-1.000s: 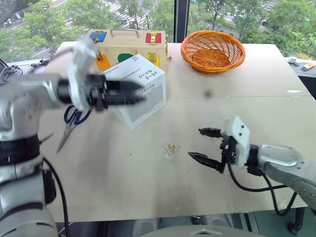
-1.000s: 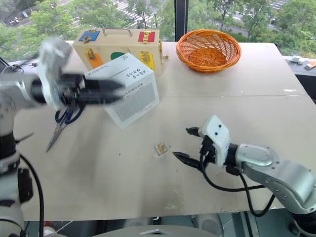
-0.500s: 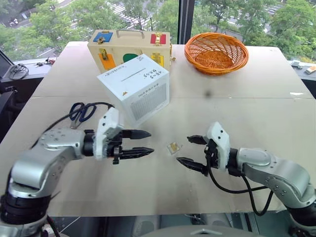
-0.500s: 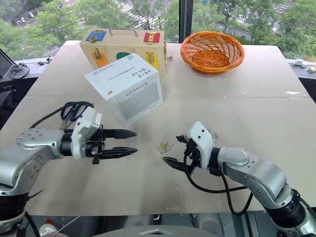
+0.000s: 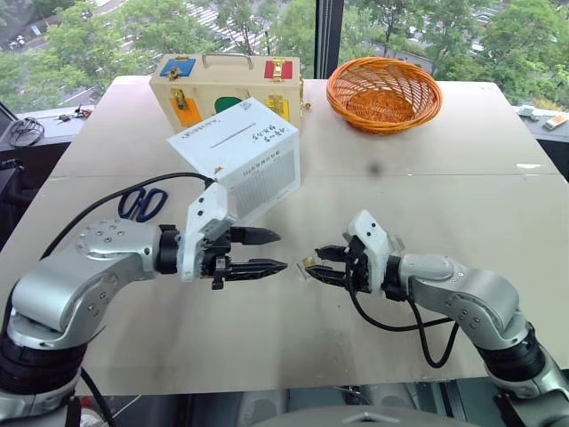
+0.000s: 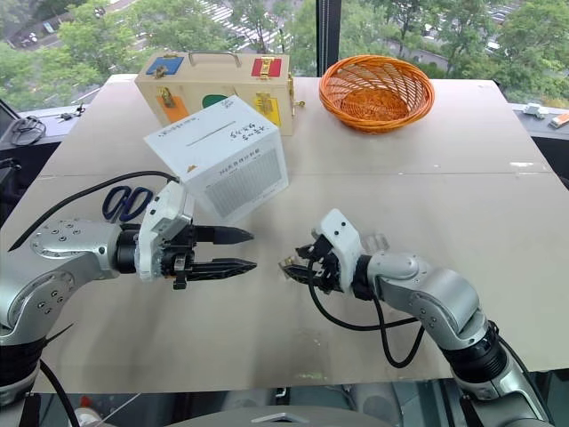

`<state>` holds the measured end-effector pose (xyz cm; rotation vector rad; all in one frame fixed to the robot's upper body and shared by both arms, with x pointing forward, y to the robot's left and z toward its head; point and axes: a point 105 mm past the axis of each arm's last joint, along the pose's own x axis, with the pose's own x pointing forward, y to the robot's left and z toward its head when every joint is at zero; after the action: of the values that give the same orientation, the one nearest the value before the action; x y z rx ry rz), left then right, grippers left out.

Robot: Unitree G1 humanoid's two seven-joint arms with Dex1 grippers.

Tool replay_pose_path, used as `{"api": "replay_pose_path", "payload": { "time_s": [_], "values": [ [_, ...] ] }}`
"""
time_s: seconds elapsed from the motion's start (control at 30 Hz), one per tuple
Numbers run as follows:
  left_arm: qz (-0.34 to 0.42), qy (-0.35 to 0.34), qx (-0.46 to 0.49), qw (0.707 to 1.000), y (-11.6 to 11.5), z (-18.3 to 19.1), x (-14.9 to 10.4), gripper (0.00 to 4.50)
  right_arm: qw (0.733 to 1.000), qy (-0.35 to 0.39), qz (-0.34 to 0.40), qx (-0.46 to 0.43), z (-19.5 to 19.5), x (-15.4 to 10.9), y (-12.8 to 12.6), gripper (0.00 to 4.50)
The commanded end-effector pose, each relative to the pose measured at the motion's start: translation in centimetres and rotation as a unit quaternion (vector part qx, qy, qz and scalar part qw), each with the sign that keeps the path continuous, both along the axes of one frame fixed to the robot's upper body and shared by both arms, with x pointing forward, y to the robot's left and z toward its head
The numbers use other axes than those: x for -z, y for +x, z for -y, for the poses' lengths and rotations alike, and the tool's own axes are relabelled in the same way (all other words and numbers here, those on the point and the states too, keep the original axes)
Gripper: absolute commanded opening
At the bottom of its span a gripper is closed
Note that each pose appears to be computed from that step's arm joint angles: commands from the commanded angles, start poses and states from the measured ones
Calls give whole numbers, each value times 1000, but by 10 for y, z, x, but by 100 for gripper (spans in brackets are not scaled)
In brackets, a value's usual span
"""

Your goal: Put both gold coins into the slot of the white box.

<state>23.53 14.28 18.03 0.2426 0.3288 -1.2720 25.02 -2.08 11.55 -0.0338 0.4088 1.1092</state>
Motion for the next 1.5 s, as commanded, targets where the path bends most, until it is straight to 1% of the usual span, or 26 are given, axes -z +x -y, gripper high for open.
{"api": "replay_pose_path", "payload": {
  "time_s": [0.03, 0.2, 0.33, 0.47, 0.67, 0.7, 0.73, 0.77, 0.83, 0.87, 1.13, 1.23, 1.37, 1.5],
  "values": [
    [19, 6, 7, 1000, -3, -6, -3, 272, 1000, 0, 8, -8, -5, -5, -1, 231],
    [44, 20, 7, 999, -8, -11, 2, 272, 1000, -4, 4, -4, -6, -5, 3, 231],
    [47, 25, 6, 999, -12, -16, 8, 272, 1000, -5, 1, -3, -7, -4, 4, 231],
    [47, 22, 17, 999, -15, -25, 7, 272, 1000, -7, -3, -5, -10, -2, 3, 231],
    [45, 26, 16, 999, -14, -33, 11, 272, 1000, -10, -8, -5, -10, 1, 4, 231],
    [45, 27, 16, 999, -14, -33, 11, 272, 1000, -11, -8, -4, -10, 1, 4, 188],
    [45, 26, 16, 999, -14, -33, 12, 272, 1000, -11, -9, -4, -10, 2, 5, 175],
    [46, 26, 15, 999, -14, -32, 12, 272, 1000, -11, -9, -3, -10, 2, 5, 147],
    [47, 25, 15, 998, -14, -29, 10, 272, 1000, -12, -8, -1, -9, 2, 6, 39],
    [48, 25, 16, 998, -15, -28, 9, 272, 1000, -13, -8, -1, -9, 3, 6, 5],
    [51, 24, 12, 998, -15, -26, 9, 272, 1000, -19, -6, 1, -7, 5, 7, 5],
    [49, 23, 8, 999, -16, -31, 13, 272, 1000, -20, -6, 6, -6, 6, 9, 5],
    [44, 14, 3, 999, -16, -32, 14, 272, 1000, -13, -1, 10, -5, 4, 11, 5],
    [4, -22, 0, 1000, -16, -27, 8, 272, 999, 35, 15, 1, 0, -16, 8, 5]
  ]
}}
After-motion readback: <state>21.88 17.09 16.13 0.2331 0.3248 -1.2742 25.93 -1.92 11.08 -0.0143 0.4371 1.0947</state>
